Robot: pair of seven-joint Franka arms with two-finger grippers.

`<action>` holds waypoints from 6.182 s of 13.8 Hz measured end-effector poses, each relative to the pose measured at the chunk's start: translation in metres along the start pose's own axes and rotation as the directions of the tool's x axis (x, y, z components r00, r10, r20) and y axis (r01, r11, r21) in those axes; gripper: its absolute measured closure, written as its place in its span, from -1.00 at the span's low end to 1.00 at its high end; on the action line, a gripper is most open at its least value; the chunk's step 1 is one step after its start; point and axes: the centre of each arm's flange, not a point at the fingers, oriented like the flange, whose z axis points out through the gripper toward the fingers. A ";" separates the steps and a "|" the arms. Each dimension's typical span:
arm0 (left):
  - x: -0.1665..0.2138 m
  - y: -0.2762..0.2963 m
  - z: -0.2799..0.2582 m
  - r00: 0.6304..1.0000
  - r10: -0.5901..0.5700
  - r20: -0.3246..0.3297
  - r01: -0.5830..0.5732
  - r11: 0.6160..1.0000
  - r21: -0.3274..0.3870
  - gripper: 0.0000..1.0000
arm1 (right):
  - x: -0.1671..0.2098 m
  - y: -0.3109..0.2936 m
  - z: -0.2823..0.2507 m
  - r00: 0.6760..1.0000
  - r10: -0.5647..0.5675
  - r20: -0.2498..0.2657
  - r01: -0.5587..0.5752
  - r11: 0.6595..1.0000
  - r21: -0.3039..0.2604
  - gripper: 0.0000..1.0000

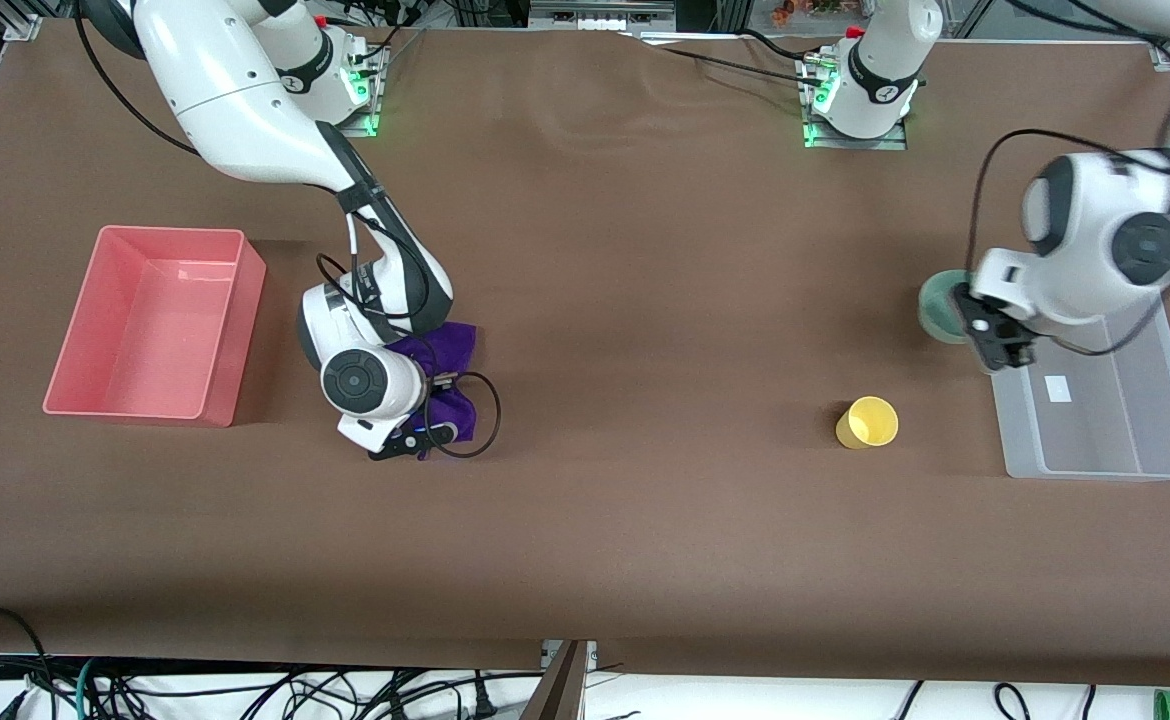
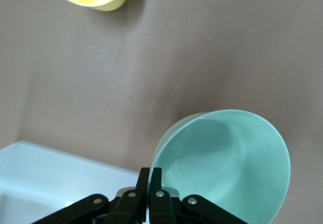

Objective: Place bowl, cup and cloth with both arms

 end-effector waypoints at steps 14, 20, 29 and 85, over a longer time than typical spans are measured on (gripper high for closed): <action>-0.161 -0.139 0.125 0.999 0.024 -0.032 -0.024 1.000 0.011 0.52 | -0.032 0.172 -0.183 0.995 0.038 0.093 -0.038 0.999 -0.002 0.89; -0.134 -0.127 0.026 0.959 -0.245 -0.140 0.233 0.967 -0.100 -0.69 | -0.119 0.266 -0.184 0.983 0.049 0.176 -0.047 0.999 -0.019 0.89; 0.054 -0.092 0.000 0.511 -0.859 0.025 0.838 0.492 -0.236 -0.98 | -0.211 0.377 -0.075 0.985 -0.030 0.172 0.029 1.000 0.007 0.89; 0.045 0.051 -0.249 0.466 -0.867 -0.177 0.866 0.488 -0.107 -1.00 | -0.198 0.220 -0.360 0.975 0.198 -0.099 -0.195 0.980 0.044 -1.00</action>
